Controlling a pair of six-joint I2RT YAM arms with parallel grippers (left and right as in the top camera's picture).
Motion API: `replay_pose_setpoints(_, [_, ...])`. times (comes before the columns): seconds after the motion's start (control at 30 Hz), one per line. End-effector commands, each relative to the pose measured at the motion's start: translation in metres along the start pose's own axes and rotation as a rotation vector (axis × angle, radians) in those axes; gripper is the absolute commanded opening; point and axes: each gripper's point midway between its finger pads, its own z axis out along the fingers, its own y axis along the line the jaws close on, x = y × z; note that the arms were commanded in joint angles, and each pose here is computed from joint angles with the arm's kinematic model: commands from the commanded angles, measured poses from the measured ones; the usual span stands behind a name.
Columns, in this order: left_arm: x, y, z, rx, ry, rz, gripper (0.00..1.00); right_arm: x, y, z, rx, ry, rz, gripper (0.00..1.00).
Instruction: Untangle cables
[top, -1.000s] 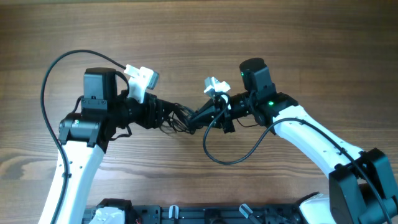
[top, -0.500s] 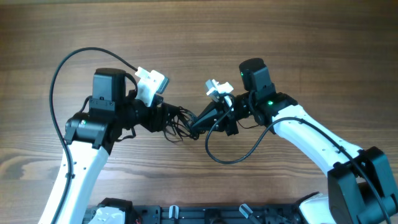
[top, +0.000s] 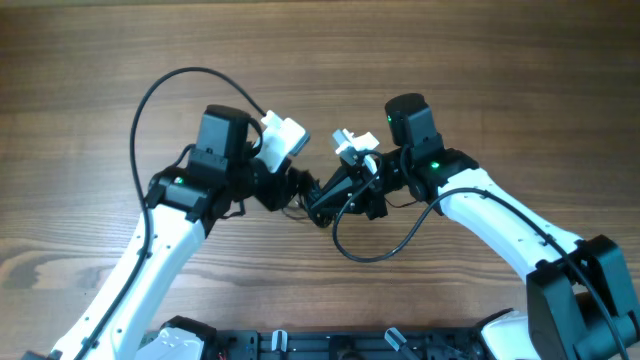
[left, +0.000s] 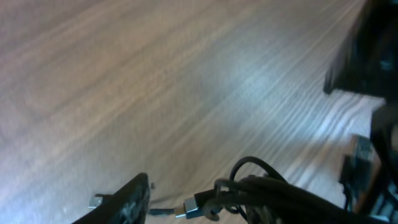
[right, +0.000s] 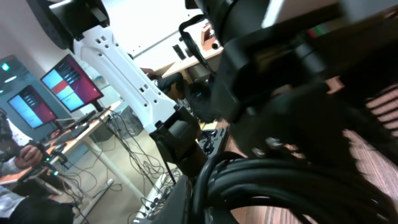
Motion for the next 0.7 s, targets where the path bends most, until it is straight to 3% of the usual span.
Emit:
replay_pose_setpoints(0.0, [-0.022,0.032,0.007,-0.144,-0.085,-0.086,0.38,-0.004,0.015,0.001,-0.098,-0.024,-0.026,0.06])
replay_pose_setpoints(0.07, [-0.029,0.066,-0.003,-0.336,-0.133,-0.185,0.32,-0.004,0.014,0.001,-0.092,-0.022,-0.016,0.06])
replay_pose_setpoints(0.1, [-0.026,0.105,-0.023,-0.588,-0.173,-0.322,0.37,-0.003,0.012,0.001,-0.077,-0.017,0.003,0.06])
replay_pose_setpoints(0.2, [-0.003,0.157,-0.077,-1.027,-0.24,-0.528,0.46,-0.002,0.01,0.001,-0.067,-0.014,0.009,0.06])
replay_pose_setpoints(0.27, [0.009,0.17,-0.1,-1.167,-0.259,-0.586,0.52,-0.002,0.01,0.001,-0.067,-0.014,0.009,0.06])
replay_pose_setpoints(0.47, [0.041,0.197,-0.125,-1.248,-0.312,-0.829,0.52,-0.002,0.009,0.001,-0.062,-0.012,0.024,0.06])
replay_pose_setpoints(0.53, [0.05,0.2,-0.121,-1.195,-0.313,-0.916,0.55,0.0,-0.001,0.002,-0.006,0.002,0.053,0.06])
replay_pose_setpoints(0.57, [0.049,0.197,-0.108,-1.098,-0.293,-0.938,0.56,0.003,-0.012,0.001,0.064,0.017,0.102,0.06])
replay_pose_setpoints(0.67, [0.024,0.147,-0.047,-0.564,-0.162,-0.788,0.35,0.011,-0.044,-0.004,0.253,0.039,0.213,0.06])
